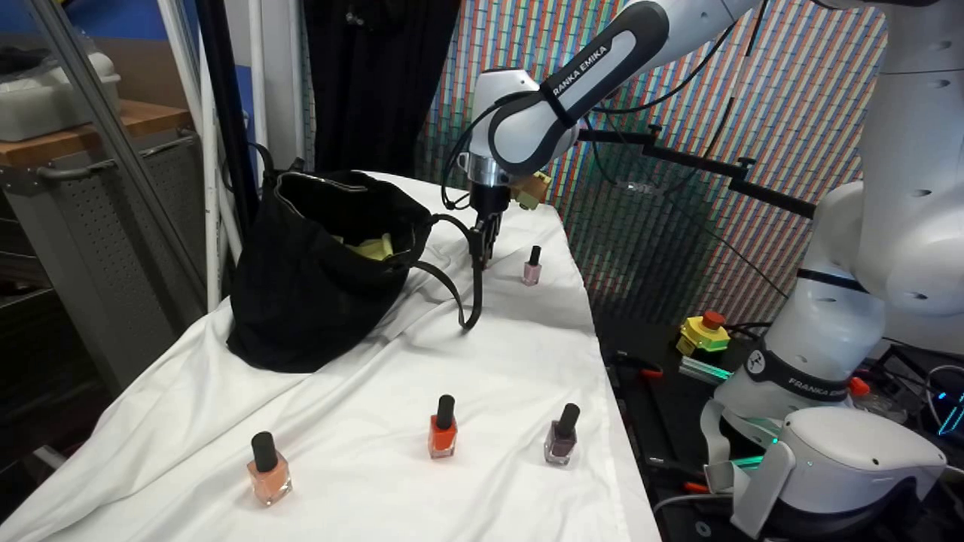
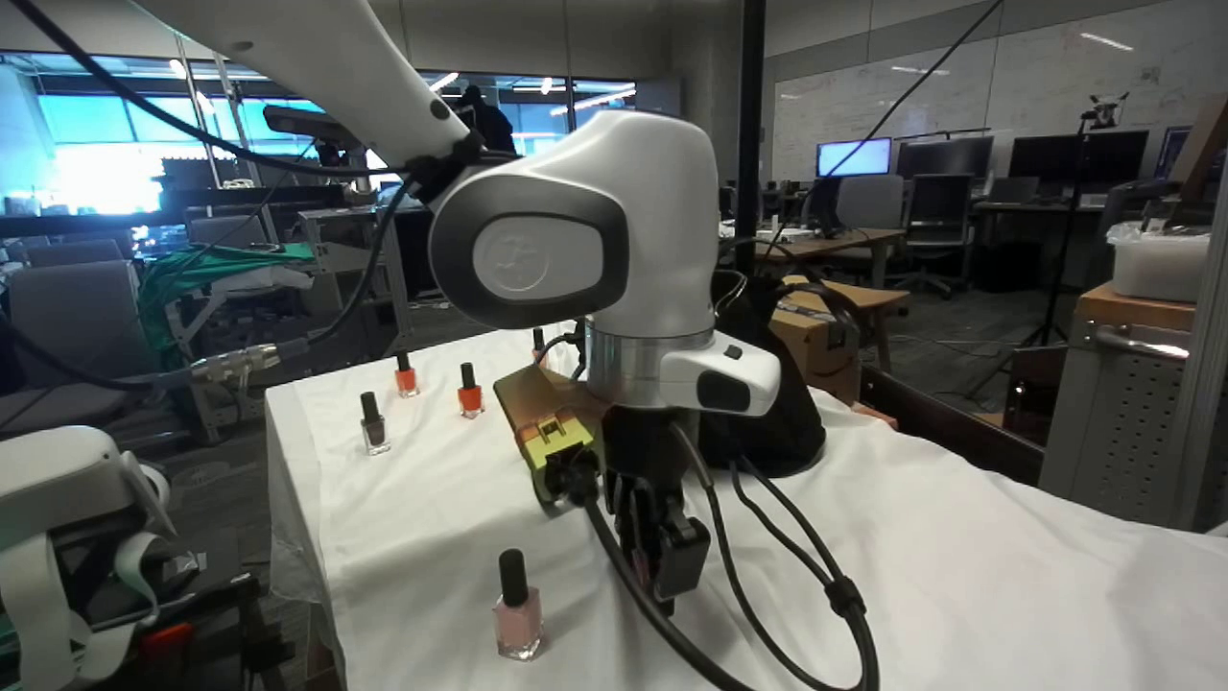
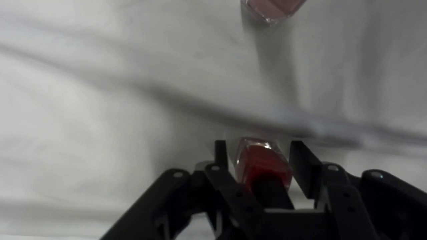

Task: Put all the nail polish bottles into the bag

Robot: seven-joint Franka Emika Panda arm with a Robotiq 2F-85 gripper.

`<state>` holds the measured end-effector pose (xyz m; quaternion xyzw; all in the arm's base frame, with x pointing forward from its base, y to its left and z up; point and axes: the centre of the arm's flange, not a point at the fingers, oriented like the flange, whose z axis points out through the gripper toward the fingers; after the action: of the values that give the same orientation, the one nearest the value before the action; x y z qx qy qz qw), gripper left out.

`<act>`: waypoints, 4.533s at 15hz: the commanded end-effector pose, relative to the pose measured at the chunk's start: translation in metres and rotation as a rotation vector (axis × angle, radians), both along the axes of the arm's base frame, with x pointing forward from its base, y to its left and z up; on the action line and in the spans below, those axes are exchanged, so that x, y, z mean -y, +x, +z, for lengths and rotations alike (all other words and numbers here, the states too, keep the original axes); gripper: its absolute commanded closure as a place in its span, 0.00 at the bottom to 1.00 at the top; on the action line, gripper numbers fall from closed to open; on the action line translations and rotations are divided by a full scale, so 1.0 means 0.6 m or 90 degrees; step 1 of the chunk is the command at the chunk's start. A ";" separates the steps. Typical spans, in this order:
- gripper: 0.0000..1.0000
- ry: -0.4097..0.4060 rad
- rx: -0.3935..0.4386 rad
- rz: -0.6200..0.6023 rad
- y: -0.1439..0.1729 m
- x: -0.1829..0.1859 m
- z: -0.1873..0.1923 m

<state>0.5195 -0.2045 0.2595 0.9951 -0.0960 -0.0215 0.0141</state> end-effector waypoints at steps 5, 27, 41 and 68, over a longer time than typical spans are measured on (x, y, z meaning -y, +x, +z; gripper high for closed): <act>0.84 -0.008 -0.007 0.014 0.018 -0.006 0.016; 0.84 -0.146 0.062 0.148 0.082 -0.248 0.278; 0.84 -0.137 0.097 0.205 0.239 -0.354 0.274; 0.00 -0.073 -0.030 -0.006 0.050 -0.250 0.377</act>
<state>0.5647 -0.0506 0.4865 0.9934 -0.0706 -0.0504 0.0748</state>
